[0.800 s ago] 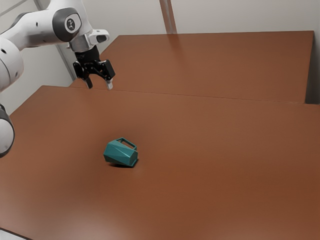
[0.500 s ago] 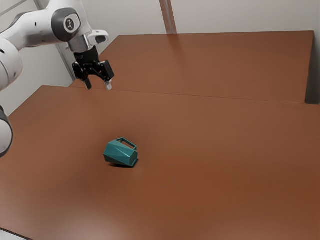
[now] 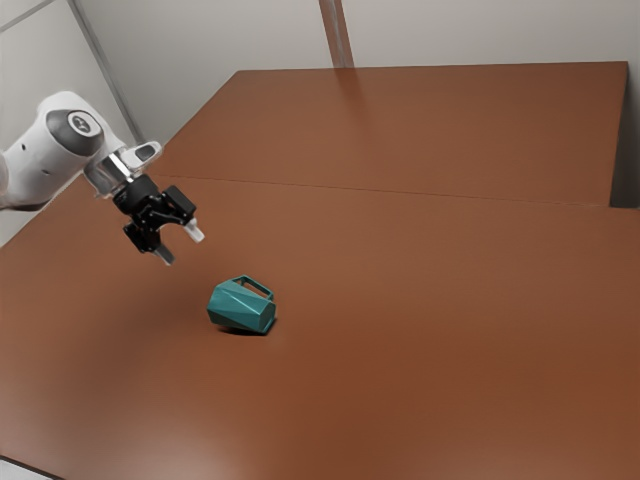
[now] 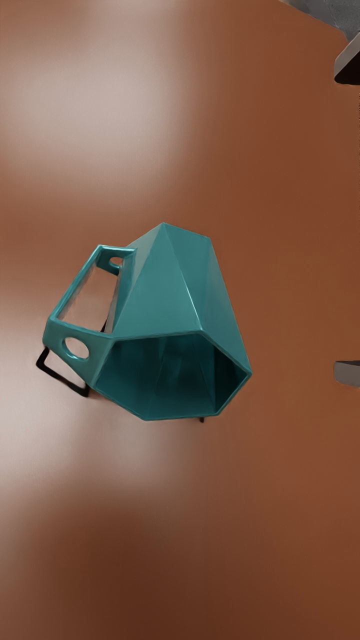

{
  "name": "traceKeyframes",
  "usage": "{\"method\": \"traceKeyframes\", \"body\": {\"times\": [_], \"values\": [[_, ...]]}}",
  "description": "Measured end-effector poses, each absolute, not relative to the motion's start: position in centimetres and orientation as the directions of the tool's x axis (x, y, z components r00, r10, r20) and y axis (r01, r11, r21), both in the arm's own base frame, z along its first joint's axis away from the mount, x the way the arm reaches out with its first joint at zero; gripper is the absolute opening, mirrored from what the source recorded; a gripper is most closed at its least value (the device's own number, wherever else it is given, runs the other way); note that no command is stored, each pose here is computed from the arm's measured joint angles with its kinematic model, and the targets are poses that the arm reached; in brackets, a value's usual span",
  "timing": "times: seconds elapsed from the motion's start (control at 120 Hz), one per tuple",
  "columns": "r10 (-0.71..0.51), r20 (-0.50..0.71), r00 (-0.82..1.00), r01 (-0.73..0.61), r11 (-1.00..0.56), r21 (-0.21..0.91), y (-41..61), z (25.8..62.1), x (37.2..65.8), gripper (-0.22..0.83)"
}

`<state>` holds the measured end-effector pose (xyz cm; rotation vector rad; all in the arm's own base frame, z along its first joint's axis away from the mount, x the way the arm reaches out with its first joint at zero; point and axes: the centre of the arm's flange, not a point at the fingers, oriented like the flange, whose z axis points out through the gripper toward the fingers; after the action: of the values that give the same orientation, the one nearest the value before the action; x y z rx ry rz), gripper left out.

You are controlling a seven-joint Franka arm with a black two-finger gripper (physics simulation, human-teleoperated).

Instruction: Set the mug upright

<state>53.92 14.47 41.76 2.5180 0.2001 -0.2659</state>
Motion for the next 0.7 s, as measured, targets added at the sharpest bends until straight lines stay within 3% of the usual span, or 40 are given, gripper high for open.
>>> {"method": "traceKeyframes", "body": {"times": [0.158,0.342,0.533,0.7], "values": [[0.080,-0.216,0.973,0.200,-0.758,0.621,14.8,37.0,52.7,0.62],[0.081,-0.156,0.984,0.165,-0.732,0.661,15.1,32.3,54.1,0.62],[0.049,-0.098,0.994,0.105,-0.675,0.730,13.9,29.2,54.8,0.62],[0.014,-0.073,0.997,0.066,-0.617,0.784,12.6,28.1,53.7,0.62]]}}
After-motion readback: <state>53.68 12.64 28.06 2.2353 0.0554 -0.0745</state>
